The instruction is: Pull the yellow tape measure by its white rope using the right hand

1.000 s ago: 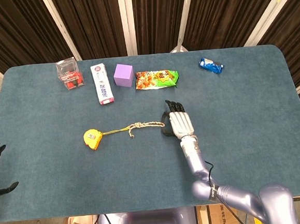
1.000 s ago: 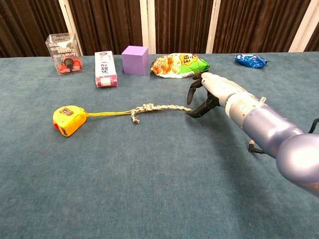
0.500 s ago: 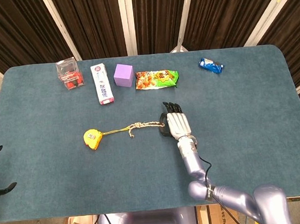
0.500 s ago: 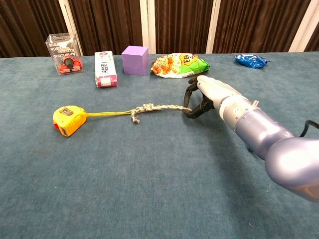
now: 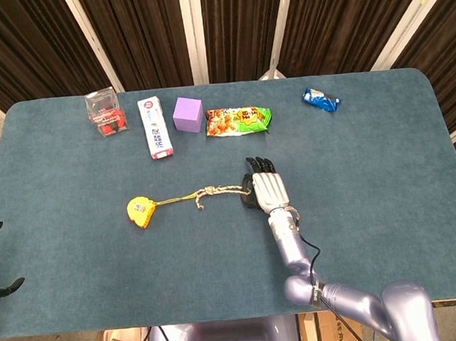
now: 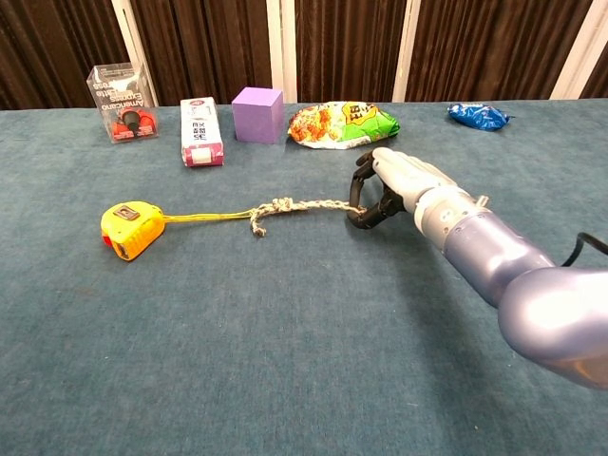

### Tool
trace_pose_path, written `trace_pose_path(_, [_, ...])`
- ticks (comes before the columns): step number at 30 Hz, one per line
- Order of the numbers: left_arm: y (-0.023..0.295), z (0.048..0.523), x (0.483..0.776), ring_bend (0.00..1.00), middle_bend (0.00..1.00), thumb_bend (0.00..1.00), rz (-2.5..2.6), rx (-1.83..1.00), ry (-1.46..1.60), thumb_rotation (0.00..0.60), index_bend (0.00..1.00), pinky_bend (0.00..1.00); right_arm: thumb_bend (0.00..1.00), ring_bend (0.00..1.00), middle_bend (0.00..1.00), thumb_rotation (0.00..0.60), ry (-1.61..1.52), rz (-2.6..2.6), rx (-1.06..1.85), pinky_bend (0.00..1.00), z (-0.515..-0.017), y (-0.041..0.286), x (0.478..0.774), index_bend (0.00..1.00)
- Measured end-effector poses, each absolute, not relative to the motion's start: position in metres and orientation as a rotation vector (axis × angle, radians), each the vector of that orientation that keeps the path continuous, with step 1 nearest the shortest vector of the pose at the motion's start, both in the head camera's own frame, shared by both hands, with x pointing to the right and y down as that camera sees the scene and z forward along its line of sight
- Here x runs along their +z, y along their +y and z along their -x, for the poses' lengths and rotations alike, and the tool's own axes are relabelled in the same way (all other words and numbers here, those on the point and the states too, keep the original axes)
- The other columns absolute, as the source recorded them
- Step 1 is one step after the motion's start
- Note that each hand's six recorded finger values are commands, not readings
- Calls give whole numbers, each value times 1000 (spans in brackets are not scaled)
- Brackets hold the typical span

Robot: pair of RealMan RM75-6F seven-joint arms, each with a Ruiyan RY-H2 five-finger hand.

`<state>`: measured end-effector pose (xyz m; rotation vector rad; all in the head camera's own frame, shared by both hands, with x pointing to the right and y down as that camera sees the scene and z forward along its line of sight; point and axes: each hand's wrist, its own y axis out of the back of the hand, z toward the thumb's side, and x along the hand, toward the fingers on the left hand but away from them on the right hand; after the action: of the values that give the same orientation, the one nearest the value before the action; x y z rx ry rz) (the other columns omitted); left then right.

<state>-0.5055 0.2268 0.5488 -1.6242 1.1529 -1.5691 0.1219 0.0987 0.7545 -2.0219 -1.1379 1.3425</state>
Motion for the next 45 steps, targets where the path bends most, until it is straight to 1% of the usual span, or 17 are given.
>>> trace_pose_path(7, [227, 505, 549, 0, 0, 0, 1626, -1568, 1153, 600, 0, 0, 506, 0, 142, 600, -1144, 2034, 1320, 0, -118, 99, 749, 671])
trace_pose_path(13, [227, 505, 548, 0, 0, 0, 1626, -1567, 1152, 600, 0, 0, 522, 0, 142, 600, -1159, 2032, 1295, 0, -120, 96, 739, 670])
trace_pose_path(22, [228, 504, 548, 0, 0, 0, 1626, -1564, 1147, 600, 0, 0, 585, 0, 142, 600, -1186, 2020, 1271, 0, -132, 91, 717, 671])
trace_pose_path(31, [229, 501, 548, 0, 0, 0, 1629, -1554, 1142, 600, 0, 0, 590, 0, 142, 600, -1225, 2045, 1246, 0, -143, 90, 691, 673])
trace_pose_path(35, [229, 501, 548, 0, 0, 0, 1630, -1552, 1142, 600, 0, 0, 594, 0, 142, 600, -1239, 2022, 1252, 0, -156, 85, 679, 675])
trace_pose_path(45, [228, 498, 547, 0, 0, 0, 1628, -1541, 1132, 600, 0, 0, 597, 0, 142, 600, -1267, 1919, 1311, 0, -201, 73, 660, 676])
